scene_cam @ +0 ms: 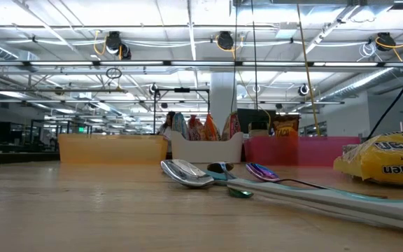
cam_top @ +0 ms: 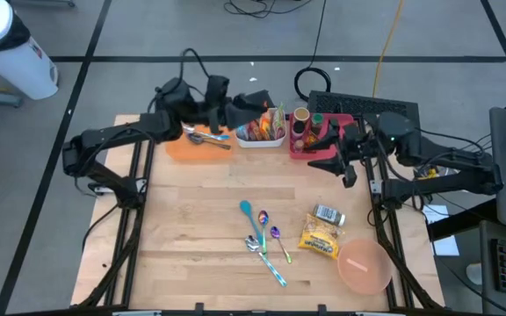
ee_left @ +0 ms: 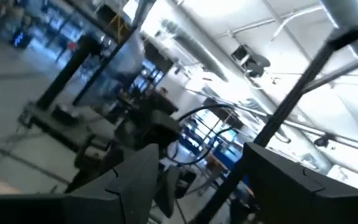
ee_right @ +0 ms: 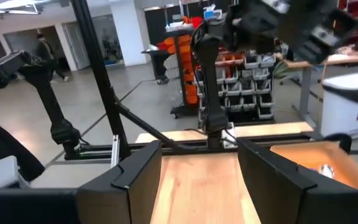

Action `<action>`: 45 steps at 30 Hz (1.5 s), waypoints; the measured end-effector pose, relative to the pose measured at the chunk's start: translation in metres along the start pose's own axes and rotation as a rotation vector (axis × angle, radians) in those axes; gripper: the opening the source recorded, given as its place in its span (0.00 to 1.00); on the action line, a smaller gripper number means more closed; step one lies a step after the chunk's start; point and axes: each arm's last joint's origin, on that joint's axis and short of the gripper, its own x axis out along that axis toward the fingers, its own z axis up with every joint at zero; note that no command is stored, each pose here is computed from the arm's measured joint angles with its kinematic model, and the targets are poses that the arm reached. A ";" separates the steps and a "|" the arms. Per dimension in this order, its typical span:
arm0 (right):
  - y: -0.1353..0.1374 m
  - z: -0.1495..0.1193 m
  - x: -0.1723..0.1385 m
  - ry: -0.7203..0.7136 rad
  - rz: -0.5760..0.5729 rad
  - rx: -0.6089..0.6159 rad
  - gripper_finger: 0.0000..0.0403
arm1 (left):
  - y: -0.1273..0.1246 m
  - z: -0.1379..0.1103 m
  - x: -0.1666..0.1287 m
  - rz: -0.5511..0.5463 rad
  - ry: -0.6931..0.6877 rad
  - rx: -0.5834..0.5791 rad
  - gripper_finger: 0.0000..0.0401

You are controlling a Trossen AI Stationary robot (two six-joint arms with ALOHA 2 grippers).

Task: Pick & Place Food Item
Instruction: Put the blue baby spoon into the orange bin

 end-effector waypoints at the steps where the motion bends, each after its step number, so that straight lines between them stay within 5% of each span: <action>1: 0.000 0.001 0.000 -0.001 -0.001 -0.004 0.51 | -0.007 -0.001 0.001 -0.005 -0.011 0.025 0.61; 9: -0.003 -0.011 -0.001 0.114 -0.067 0.046 0.51 | -0.066 -0.016 -0.014 0.187 0.002 0.214 0.61; 17: -0.004 -0.023 -0.002 0.234 -0.086 0.106 0.51 | -0.091 -0.049 -0.039 0.447 0.255 0.200 0.61; 27: -0.009 -0.031 0.010 0.280 -0.094 0.121 0.51 | -0.075 -0.096 -0.033 0.602 0.529 -0.057 0.61; 32: -0.013 -0.038 0.018 0.321 -0.099 0.134 0.51 | -0.054 -0.121 -0.017 0.604 0.661 -0.074 0.61; 39: -0.013 -0.038 0.018 0.322 -0.095 0.135 0.51 | -0.016 -0.164 -0.017 0.787 0.946 -0.086 0.61; 45: -0.009 -0.040 0.006 0.371 -0.098 0.125 0.51 | -0.001 -0.183 -0.014 0.728 1.097 -0.211 0.61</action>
